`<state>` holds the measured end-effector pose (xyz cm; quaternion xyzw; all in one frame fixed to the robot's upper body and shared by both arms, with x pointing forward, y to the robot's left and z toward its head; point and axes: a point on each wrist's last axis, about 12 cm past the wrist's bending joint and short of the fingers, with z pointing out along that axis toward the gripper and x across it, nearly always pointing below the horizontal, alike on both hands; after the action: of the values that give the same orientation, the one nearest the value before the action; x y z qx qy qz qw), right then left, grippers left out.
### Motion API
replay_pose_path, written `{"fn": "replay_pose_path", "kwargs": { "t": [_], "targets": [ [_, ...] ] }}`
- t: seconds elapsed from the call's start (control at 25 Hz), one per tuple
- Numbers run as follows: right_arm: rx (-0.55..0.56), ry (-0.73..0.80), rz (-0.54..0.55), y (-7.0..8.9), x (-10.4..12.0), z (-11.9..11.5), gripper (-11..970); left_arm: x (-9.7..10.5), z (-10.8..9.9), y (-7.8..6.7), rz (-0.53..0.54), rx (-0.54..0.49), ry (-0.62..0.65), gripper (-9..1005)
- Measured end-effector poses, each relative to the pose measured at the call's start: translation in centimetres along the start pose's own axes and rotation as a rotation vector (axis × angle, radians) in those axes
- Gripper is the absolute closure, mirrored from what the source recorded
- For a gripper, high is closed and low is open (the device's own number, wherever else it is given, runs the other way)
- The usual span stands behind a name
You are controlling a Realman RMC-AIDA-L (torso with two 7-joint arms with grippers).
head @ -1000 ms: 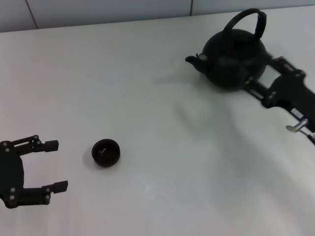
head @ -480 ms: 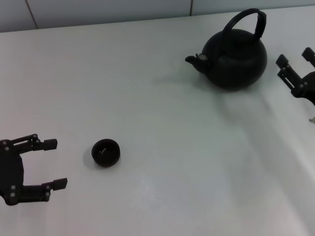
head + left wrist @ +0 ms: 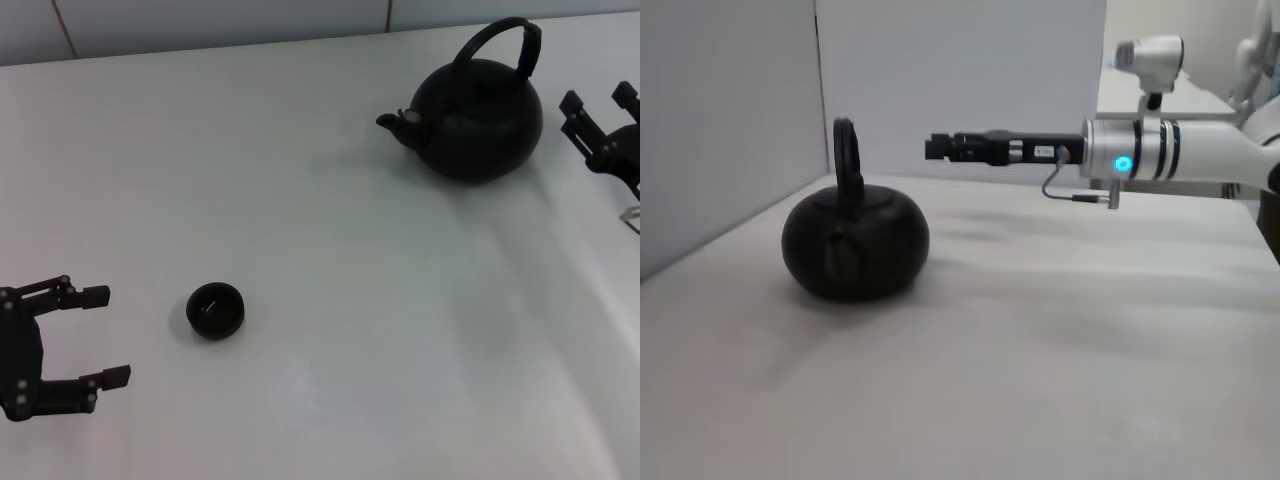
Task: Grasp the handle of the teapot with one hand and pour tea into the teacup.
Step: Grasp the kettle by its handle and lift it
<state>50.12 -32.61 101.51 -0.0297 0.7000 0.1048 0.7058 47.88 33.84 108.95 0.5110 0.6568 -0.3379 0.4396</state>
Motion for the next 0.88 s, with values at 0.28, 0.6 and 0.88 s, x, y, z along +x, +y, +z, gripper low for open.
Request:
{"fn": "replay_pose_path", "kwargs": {
  "t": [0.28, 0.6, 0.88],
  "targets": [
    [0.012, 0.037, -0.003, 0.2, -0.2, 2.3, 243, 0.1, 0.3, -0.1, 0.003, -0.001, -0.002, 149],
    [0.028, 0.068, -0.002, 0.4, -0.5, 4.3, 243, 0.1, 0.4, -0.1, 0.003, -0.001, -0.005, 150],
    [0.028, 0.074, -0.003, 0.7, -1.0, 5.9, 243, 0.2, 0.7, -0.1, 0.001, -0.004, -0.001, 150]
  ]
}}
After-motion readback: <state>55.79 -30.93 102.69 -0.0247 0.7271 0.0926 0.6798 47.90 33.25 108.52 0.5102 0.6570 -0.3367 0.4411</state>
